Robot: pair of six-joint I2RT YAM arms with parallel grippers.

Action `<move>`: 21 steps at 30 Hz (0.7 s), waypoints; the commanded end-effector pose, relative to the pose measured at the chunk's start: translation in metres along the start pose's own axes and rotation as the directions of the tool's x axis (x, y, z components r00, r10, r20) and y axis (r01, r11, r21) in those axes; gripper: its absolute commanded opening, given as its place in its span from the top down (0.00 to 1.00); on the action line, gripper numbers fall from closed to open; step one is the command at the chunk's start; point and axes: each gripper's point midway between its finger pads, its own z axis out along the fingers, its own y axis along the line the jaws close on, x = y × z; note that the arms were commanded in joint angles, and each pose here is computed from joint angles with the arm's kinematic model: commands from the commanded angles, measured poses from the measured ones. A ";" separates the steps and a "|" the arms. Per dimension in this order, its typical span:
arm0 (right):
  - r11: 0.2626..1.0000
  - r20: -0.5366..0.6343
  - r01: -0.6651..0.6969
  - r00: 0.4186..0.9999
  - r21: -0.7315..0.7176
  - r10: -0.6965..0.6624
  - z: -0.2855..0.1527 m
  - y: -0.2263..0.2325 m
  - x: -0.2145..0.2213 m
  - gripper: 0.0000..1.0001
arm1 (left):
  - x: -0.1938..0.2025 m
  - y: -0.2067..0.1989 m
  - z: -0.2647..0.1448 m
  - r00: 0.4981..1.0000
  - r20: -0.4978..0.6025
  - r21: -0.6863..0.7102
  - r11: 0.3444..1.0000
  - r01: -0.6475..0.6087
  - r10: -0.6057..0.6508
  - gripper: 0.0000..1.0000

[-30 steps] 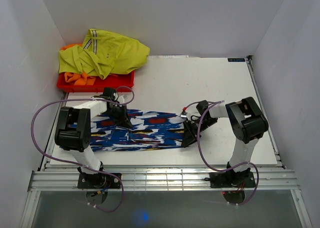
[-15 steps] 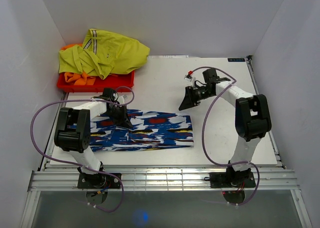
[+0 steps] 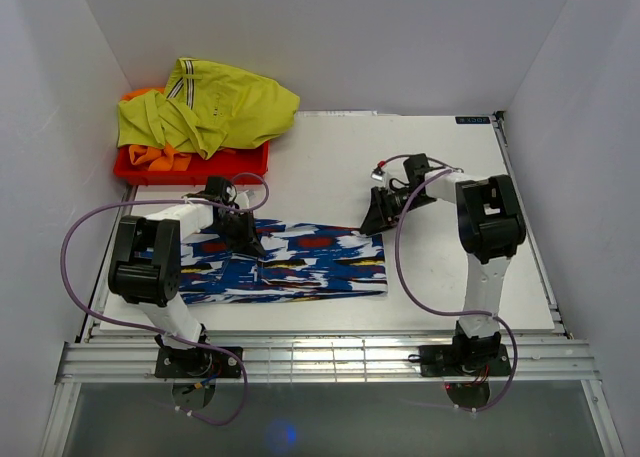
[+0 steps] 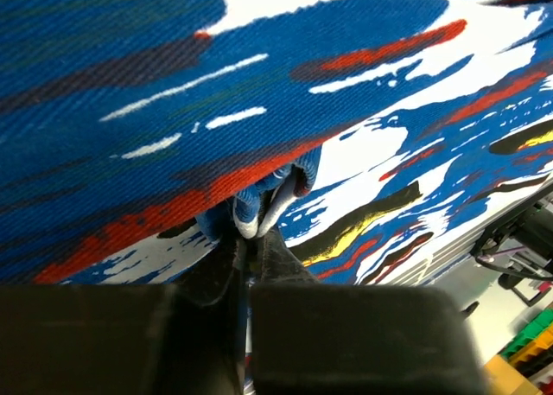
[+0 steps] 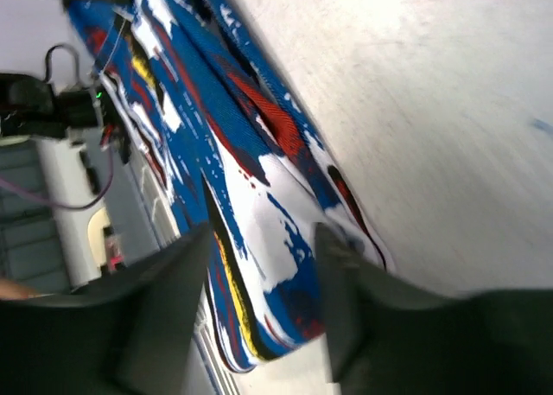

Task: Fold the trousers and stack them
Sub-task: Fold the trousers

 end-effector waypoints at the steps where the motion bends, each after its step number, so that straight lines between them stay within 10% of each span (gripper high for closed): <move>1: 0.976 0.141 0.166 0.972 0.143 -0.186 -0.055 0.024 -0.046 0.37 | -0.003 0.000 -0.002 0.997 0.044 -0.003 0.998 -0.057 0.057 0.85; 5: 0.970 0.185 0.139 0.967 0.197 -0.176 -0.080 0.037 -0.027 0.18 | -0.013 -0.017 -0.012 0.989 0.100 0.063 0.991 -0.119 0.112 0.34; 8: 0.970 0.173 0.090 0.976 0.227 -0.132 -0.083 0.026 0.003 0.16 | -0.025 -0.033 -0.034 0.967 0.188 0.076 0.979 -0.191 0.174 0.14; 15: 0.989 0.098 -0.010 0.995 0.150 -0.004 -0.055 -0.002 0.053 0.26 | -0.059 -0.054 -0.112 0.885 0.402 0.051 0.959 -0.279 0.236 0.02; 21: 0.993 0.084 -0.081 0.994 0.085 0.074 -0.035 -0.016 0.068 0.33 | -0.070 0.010 -0.181 0.869 0.483 0.017 0.991 -0.130 0.105 0.02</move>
